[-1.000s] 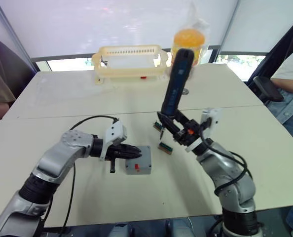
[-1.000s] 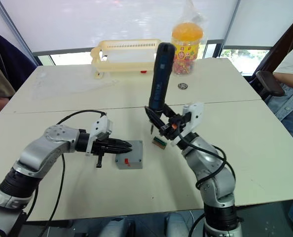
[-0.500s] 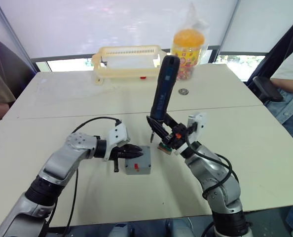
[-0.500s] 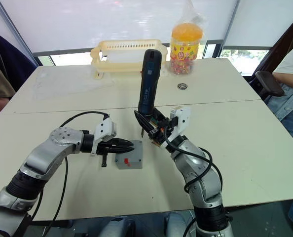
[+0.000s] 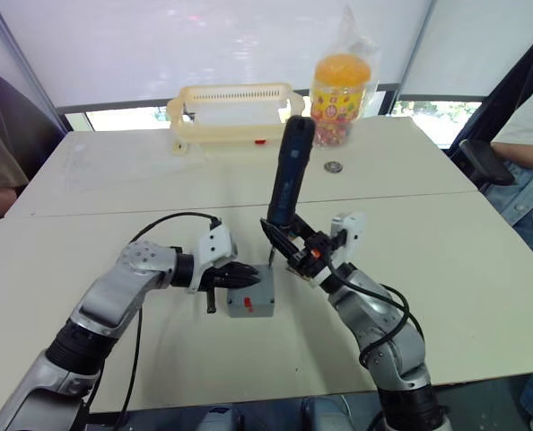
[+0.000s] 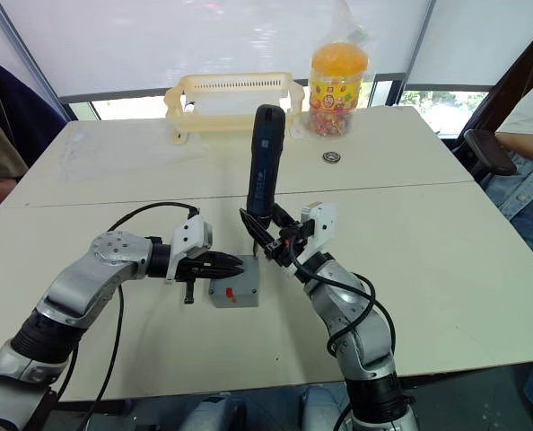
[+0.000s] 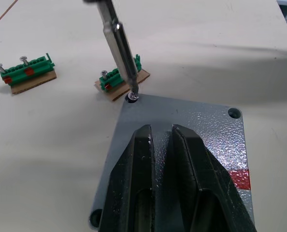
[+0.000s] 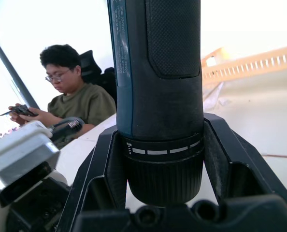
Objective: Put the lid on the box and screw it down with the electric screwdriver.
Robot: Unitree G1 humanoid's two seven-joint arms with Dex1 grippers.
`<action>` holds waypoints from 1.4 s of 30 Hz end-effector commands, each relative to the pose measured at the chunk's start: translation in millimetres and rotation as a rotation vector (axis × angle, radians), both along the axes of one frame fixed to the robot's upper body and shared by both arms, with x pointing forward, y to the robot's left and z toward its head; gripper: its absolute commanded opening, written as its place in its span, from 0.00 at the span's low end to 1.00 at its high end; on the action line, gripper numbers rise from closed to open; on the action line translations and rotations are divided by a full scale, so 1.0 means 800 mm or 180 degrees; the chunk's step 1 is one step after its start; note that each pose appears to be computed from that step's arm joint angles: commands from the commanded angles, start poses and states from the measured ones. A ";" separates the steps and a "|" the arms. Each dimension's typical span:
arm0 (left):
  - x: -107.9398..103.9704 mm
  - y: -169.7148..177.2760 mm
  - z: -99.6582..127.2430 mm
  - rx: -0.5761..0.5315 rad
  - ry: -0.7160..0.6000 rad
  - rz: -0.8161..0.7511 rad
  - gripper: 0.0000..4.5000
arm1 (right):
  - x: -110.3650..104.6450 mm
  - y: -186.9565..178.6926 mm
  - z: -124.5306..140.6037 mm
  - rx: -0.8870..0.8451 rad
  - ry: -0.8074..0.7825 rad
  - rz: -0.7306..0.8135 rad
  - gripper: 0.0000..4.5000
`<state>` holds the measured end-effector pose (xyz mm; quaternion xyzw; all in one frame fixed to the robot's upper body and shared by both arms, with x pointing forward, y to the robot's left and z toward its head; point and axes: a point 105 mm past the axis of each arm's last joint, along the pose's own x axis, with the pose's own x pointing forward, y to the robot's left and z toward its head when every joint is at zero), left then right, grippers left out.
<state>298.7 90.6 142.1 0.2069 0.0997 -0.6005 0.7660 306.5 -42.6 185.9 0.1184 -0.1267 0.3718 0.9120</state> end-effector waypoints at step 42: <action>-0.008 0.003 -0.016 0.0149 0.0139 0.0000 0.14 | -0.015 -0.002 0.040 0.0273 -0.0357 0.0026 0.39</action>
